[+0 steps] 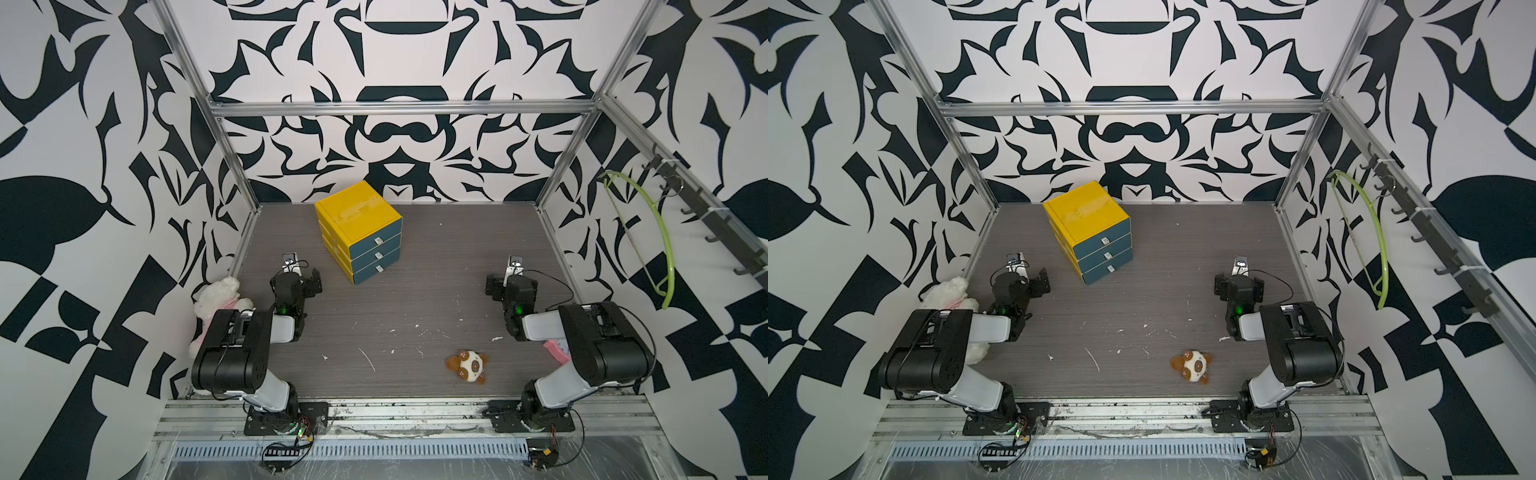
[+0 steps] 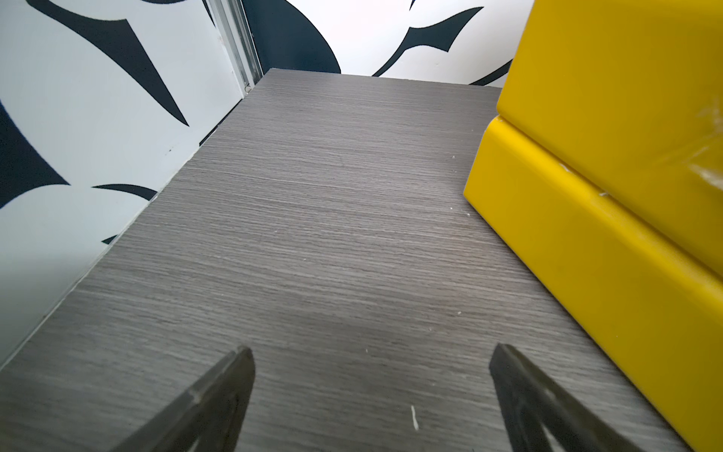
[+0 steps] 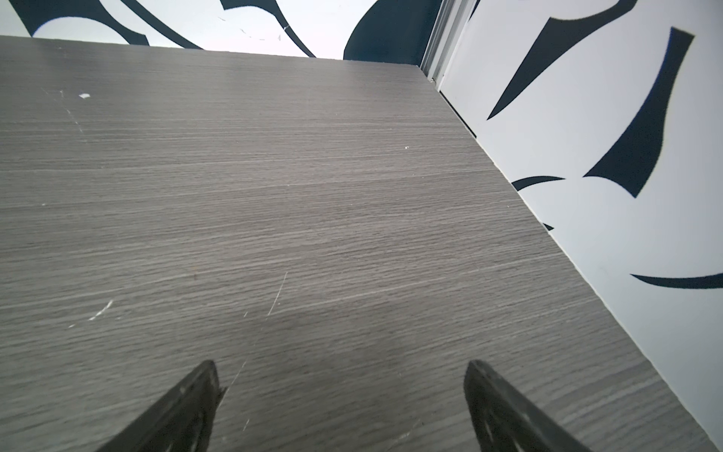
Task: Place the fruit knives into the drawer by color
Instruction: Reset both arms
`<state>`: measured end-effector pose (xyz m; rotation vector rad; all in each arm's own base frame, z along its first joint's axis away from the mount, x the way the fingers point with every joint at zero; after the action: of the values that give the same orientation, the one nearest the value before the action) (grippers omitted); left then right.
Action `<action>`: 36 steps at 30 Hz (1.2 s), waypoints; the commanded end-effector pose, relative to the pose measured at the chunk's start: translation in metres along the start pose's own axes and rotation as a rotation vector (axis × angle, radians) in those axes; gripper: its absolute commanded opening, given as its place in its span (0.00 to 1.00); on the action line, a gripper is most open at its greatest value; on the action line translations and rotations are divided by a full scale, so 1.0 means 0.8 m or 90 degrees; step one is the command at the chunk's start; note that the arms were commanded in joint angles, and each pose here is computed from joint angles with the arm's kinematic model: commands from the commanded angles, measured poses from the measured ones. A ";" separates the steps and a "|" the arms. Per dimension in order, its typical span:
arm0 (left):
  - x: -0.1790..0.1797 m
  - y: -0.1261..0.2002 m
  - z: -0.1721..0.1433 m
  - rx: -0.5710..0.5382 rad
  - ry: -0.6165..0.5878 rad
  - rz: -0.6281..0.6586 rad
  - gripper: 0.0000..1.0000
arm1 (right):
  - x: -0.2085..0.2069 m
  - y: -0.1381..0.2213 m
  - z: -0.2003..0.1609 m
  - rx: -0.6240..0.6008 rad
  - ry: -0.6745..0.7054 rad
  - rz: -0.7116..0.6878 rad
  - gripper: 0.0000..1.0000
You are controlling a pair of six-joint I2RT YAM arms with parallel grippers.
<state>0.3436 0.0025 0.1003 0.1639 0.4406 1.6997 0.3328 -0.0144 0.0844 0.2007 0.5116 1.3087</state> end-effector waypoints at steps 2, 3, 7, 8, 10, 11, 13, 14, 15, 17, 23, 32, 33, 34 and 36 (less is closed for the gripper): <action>-0.002 0.000 0.007 -0.014 0.002 -0.003 0.99 | 0.000 0.002 0.019 -0.039 -0.015 -0.002 1.00; -0.002 0.000 0.007 -0.016 0.001 -0.004 0.99 | 0.000 0.003 0.019 -0.039 -0.014 -0.003 1.00; -0.002 0.002 0.008 -0.019 0.004 -0.002 0.99 | 0.000 0.004 0.019 -0.038 -0.013 -0.002 1.00; -0.002 0.002 0.007 -0.018 0.003 -0.002 0.99 | 0.000 0.004 0.019 -0.038 -0.013 -0.002 1.00; -0.002 0.001 0.008 -0.019 0.003 -0.003 0.99 | 0.000 0.003 0.019 -0.039 -0.013 -0.002 1.00; -0.003 0.002 0.008 -0.018 0.003 -0.003 0.99 | 0.000 0.003 0.018 -0.038 -0.013 -0.002 1.00; -0.002 0.001 0.007 -0.018 0.003 -0.003 0.99 | 0.000 0.004 0.019 -0.039 -0.013 -0.002 1.00; -0.002 0.002 0.007 -0.017 0.002 -0.002 0.99 | 0.000 0.004 0.019 -0.039 -0.013 -0.003 1.00; -0.002 0.001 0.007 -0.018 0.003 -0.002 0.99 | 0.000 0.003 0.019 -0.039 -0.013 -0.002 1.00; -0.002 0.001 0.008 -0.018 0.003 -0.003 0.99 | 0.000 0.004 0.019 -0.040 -0.014 -0.002 1.00; -0.002 0.001 0.007 -0.017 0.002 -0.003 0.99 | 0.000 0.004 0.019 -0.040 -0.013 -0.002 1.00; -0.002 0.002 0.007 -0.018 0.002 -0.003 0.99 | -0.014 0.037 0.085 -0.057 -0.024 0.011 1.00; -0.002 0.001 0.008 -0.018 0.003 -0.003 0.99 | -0.012 0.039 0.090 -0.069 -0.024 0.022 1.00; -0.002 0.001 0.007 -0.017 0.002 -0.003 0.99 | -0.011 0.039 0.091 -0.073 -0.023 0.026 1.00; -0.002 0.001 0.007 -0.018 0.003 -0.003 0.99 | -0.008 0.028 0.081 -0.041 -0.008 0.018 1.00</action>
<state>0.3441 0.0019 0.1015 0.1582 0.4354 1.6986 0.3389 -0.0090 0.1636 0.1189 0.3901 1.3379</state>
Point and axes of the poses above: each gripper's point midway between its finger pads, its own y axis back along the fingers, its own x axis along the line the jaws close on, z = x × y, the point moved 5 cm from there along y, back along the fingers, and after that the axes turned 8 degrees about y, right-handed, at the moved point
